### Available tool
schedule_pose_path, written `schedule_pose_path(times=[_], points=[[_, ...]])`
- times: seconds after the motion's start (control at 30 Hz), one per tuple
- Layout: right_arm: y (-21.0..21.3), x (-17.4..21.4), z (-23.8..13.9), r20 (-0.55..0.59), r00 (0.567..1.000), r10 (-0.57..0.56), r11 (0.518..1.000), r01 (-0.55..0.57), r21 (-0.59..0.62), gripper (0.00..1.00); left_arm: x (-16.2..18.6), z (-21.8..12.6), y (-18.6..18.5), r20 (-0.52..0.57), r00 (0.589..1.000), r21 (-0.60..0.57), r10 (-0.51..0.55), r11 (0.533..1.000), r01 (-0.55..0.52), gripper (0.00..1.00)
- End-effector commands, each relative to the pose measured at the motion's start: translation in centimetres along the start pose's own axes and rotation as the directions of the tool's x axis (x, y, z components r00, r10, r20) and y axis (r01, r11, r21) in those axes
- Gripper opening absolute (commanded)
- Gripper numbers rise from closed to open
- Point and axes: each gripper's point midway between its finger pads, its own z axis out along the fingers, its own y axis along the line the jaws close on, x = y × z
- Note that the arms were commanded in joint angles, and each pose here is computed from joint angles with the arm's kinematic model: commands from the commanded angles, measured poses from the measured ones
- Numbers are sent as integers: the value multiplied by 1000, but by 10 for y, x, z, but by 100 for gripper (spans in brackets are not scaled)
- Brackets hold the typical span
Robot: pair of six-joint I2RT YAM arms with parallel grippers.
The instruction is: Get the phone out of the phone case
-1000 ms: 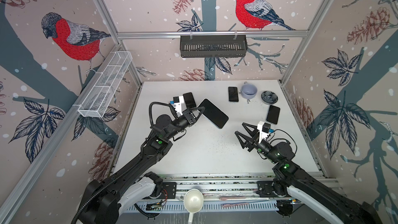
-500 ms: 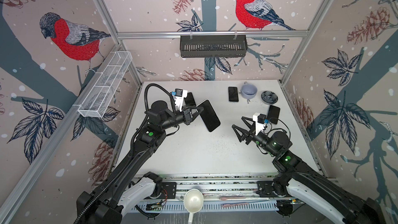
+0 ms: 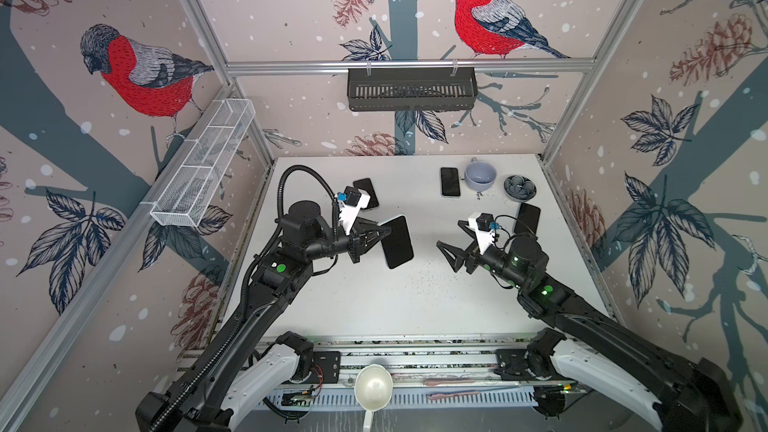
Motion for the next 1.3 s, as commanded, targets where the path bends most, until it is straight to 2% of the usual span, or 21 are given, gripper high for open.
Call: schedule_pose_path(times=[0.0, 0.13, 0.27, 0.5, 0.7, 0.87, 1.1, 1.27], points=[[29, 3, 4, -24, 995, -99, 980, 93, -176, 96, 5, -5, -13, 2, 992, 54, 125, 991, -125, 0], [51, 14, 11, -57, 976, -212, 938, 186, -294, 96, 7, -11, -20, 22, 985, 58, 174, 983, -175, 0], [52, 22, 22, -103, 948, -300, 913, 255, -319, 95, 13, -10, -21, 28, 982, 72, 186, 980, -187, 0], [53, 32, 32, -167, 902, -398, 866, 309, -393, 93, 18, -7, -23, 27, 983, 114, 184, 976, -186, 0], [64, 38, 32, -145, 895, -421, 826, 312, -470, 92, 21, -8, -25, 20, 983, 128, 182, 975, -183, 0], [63, 44, 35, -151, 892, -427, 822, 313, -475, 90, 23, -8, -28, 19, 984, 147, 178, 973, -179, 0], [78, 38, 37, -103, 897, -429, 786, 315, -531, 88, 24, -11, -32, 24, 982, 156, 189, 969, -190, 0], [80, 42, 41, -115, 895, -431, 778, 304, -550, 86, 24, -12, -34, 27, 981, 165, 191, 967, -192, 0]])
